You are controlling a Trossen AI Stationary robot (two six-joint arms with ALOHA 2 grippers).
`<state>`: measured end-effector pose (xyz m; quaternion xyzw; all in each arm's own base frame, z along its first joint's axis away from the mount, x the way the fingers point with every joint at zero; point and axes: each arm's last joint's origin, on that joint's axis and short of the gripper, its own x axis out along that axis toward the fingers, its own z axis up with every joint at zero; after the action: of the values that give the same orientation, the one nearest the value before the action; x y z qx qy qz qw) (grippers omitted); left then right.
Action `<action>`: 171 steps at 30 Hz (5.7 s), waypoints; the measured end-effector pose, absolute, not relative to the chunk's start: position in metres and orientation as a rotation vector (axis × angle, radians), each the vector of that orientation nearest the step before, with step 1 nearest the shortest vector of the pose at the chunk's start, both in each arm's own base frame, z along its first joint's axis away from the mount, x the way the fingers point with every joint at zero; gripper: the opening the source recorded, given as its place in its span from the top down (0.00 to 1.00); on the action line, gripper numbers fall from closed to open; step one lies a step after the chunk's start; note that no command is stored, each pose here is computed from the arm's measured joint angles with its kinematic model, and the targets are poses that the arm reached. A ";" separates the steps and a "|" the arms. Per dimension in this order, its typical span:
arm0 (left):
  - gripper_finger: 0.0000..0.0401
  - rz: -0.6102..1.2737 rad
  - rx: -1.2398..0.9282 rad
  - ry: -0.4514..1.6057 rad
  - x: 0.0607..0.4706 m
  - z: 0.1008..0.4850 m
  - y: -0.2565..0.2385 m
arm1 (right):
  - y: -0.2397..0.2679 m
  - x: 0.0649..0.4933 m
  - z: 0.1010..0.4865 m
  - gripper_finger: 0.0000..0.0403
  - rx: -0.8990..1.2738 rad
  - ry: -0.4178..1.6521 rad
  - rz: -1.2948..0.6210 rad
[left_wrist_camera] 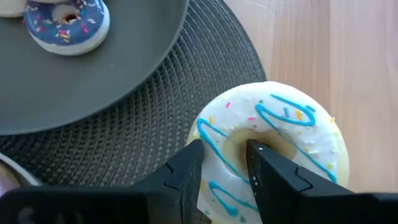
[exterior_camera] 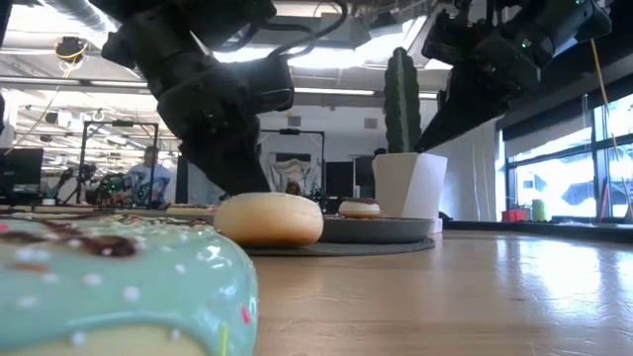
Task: Pick & Place donuts
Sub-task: Put the large white donut on the light gray plate, then put the large green donut on the light gray plate
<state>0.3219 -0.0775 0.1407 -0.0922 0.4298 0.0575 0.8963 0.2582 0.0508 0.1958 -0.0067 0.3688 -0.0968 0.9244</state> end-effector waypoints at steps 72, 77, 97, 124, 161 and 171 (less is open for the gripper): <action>0.46 0.140 -0.127 0.889 0.327 0.153 -0.084 | 0.051 0.258 0.196 0.67 -0.014 0.758 -0.197; 0.48 0.095 -0.137 0.921 0.327 0.147 -0.086 | 0.051 0.258 0.196 0.67 -0.016 0.758 -0.197; 0.80 0.101 -0.166 0.903 0.325 0.155 -0.086 | 0.051 0.258 0.196 0.67 -0.020 0.759 -0.196; 0.91 0.601 -0.327 1.071 0.214 0.171 -0.016 | 0.050 0.259 0.197 0.67 -0.023 0.739 -0.220; 0.57 0.450 -0.348 0.919 0.239 0.215 -0.025 | 0.050 0.259 0.197 0.67 -0.018 0.738 -0.222; 0.57 -0.130 -0.225 0.802 0.280 0.203 -0.128 | 0.050 0.260 0.197 0.67 -0.022 0.738 -0.221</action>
<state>0.2797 -0.1285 0.2027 -0.1094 0.3891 -0.0632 0.9125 0.2595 0.0497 0.1970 -0.0108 0.3598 -0.1076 0.9267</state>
